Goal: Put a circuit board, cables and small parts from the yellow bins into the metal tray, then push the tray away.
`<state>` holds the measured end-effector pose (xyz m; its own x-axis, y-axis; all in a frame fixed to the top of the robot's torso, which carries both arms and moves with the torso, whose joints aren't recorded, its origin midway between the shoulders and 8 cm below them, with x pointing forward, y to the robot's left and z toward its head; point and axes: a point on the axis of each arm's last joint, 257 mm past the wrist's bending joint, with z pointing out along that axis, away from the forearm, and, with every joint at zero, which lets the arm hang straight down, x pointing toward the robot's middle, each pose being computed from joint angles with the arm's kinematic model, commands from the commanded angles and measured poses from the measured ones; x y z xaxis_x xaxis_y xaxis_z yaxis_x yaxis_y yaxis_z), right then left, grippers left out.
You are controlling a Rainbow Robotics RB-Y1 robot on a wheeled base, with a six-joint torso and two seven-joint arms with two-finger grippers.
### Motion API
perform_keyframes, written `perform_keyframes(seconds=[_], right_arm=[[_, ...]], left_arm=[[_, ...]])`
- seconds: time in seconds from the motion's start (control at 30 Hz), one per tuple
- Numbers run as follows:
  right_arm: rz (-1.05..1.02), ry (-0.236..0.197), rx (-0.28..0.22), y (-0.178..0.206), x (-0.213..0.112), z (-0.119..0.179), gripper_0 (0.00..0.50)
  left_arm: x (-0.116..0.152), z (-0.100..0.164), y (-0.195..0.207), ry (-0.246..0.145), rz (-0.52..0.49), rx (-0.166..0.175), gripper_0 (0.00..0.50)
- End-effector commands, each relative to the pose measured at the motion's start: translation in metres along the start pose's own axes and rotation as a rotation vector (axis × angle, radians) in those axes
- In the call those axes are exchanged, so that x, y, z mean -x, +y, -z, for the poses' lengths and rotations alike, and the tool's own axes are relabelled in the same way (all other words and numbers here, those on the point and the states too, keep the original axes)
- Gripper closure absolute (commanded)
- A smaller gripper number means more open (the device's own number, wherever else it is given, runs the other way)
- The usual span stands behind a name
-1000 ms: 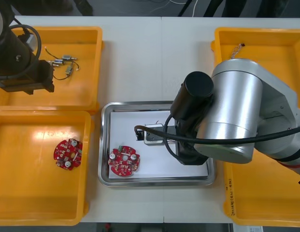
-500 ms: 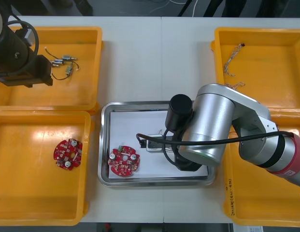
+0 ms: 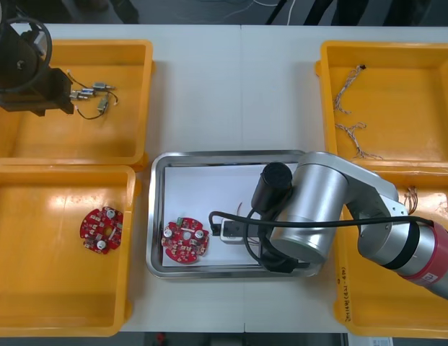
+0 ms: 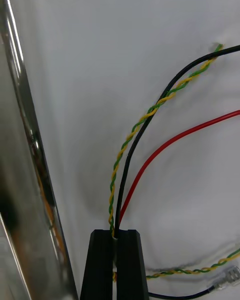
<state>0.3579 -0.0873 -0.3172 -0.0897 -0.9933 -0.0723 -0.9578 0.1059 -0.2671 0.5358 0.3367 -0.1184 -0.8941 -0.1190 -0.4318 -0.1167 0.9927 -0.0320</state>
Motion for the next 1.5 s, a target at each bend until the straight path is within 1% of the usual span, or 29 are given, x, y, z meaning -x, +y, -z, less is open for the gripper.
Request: perform_keyframes(seconds=[0.03, 0.2, 0.3, 0.33, 0.37, 0.4, 0.43, 0.47, 0.5, 0.53, 0.7, 0.73, 0.87, 0.93, 1.03, 1.17, 1.23, 1.3, 1.4, 1.47, 1.5], right_arm=[[-0.019, -0.012, 0.014, 0.015, 0.006, -0.006, 0.500], [-0.039, -0.015, -0.002, 0.015, 0.010, -0.008, 0.500], [-0.049, -0.015, -0.008, 0.015, 0.011, -0.009, 0.500], [-0.053, -0.015, -0.009, 0.015, 0.012, -0.009, 0.500], [-0.053, -0.013, -0.011, 0.015, 0.011, -0.009, 0.490], [-0.053, -0.008, -0.015, 0.015, 0.010, -0.010, 0.449], [-0.052, -0.005, -0.021, 0.015, 0.010, -0.010, 0.344], [-0.052, -0.003, -0.024, 0.014, 0.009, -0.011, 0.264], [-0.053, -0.001, -0.034, 0.013, 0.009, -0.011, 0.056], [-0.055, 0.000, -0.046, 0.009, 0.009, -0.010, 0.000], [-0.047, -0.022, -0.086, 0.001, 0.017, -0.003, 0.000], [-0.042, -0.029, -0.096, 0.000, 0.019, -0.001, 0.000], [-0.050, -0.046, -0.108, -0.005, 0.023, 0.009, 0.000], [-0.059, -0.060, -0.112, -0.009, 0.025, 0.015, 0.000], [-0.068, -0.081, -0.124, -0.017, 0.030, 0.027, 0.000], [-0.083, -0.086, -0.146, -0.029, 0.030, 0.047, 0.000], [-0.104, -0.089, -0.156, -0.038, 0.028, 0.063, 0.000], [-0.123, -0.089, -0.151, -0.043, 0.026, 0.073, 0.000], [-0.158, -0.079, -0.151, -0.053, 0.018, 0.090, 0.000], [-0.182, -0.073, -0.150, -0.060, 0.011, 0.102, 0.000], [-0.187, -0.080, -0.153, -0.063, 0.011, 0.106, 0.000]], left_arm=[[0.040, 0.015, -0.028, -0.090, -0.088, -0.019, 0.000], [0.051, 0.009, -0.040, -0.113, -0.101, -0.037, 0.000], [0.057, 0.007, -0.043, -0.116, -0.139, -0.034, 0.000], [0.059, 0.006, -0.044, -0.117, -0.148, -0.039, 0.000], [0.060, 0.005, -0.046, -0.119, -0.152, -0.042, 0.000], [0.062, 0.004, -0.048, -0.121, -0.156, -0.047, 0.000], [0.064, 0.002, -0.049, -0.124, -0.165, -0.052, 0.000], [0.066, 0.001, -0.050, -0.127, -0.171, -0.053, 0.000], [0.068, -0.002, -0.052, -0.132, -0.180, -0.057, 0.000], [0.069, -0.005, -0.053, -0.134, -0.184, -0.056, 0.000], [0.075, -0.014, -0.060, -0.145, -0.225, -0.055, 0.000], [0.077, -0.016, -0.061, -0.152, -0.232, -0.049, 0.000], [0.081, -0.028, -0.068, -0.173, -0.268, -0.025, 0.000], [0.081, -0.039, -0.072, -0.179, -0.272, -0.029, 0.000], [0.085, -0.045, -0.074, -0.192, -0.278, -0.030, 0.000], [0.087, -0.050, -0.075, -0.198, -0.287, -0.024, 0.000], [0.088, -0.053, -0.076, -0.203, -0.292, -0.023, 0.000], [0.088, -0.057, -0.077, -0.208, -0.293, -0.028, 0.000], [0.093, -0.064, -0.079, -0.227, -0.292, -0.036, 0.000], [0.095, -0.070, -0.079, -0.240, -0.310, -0.036, 0.000], [0.095, -0.071, -0.077, -0.240, -0.315, -0.033, 0.000]])
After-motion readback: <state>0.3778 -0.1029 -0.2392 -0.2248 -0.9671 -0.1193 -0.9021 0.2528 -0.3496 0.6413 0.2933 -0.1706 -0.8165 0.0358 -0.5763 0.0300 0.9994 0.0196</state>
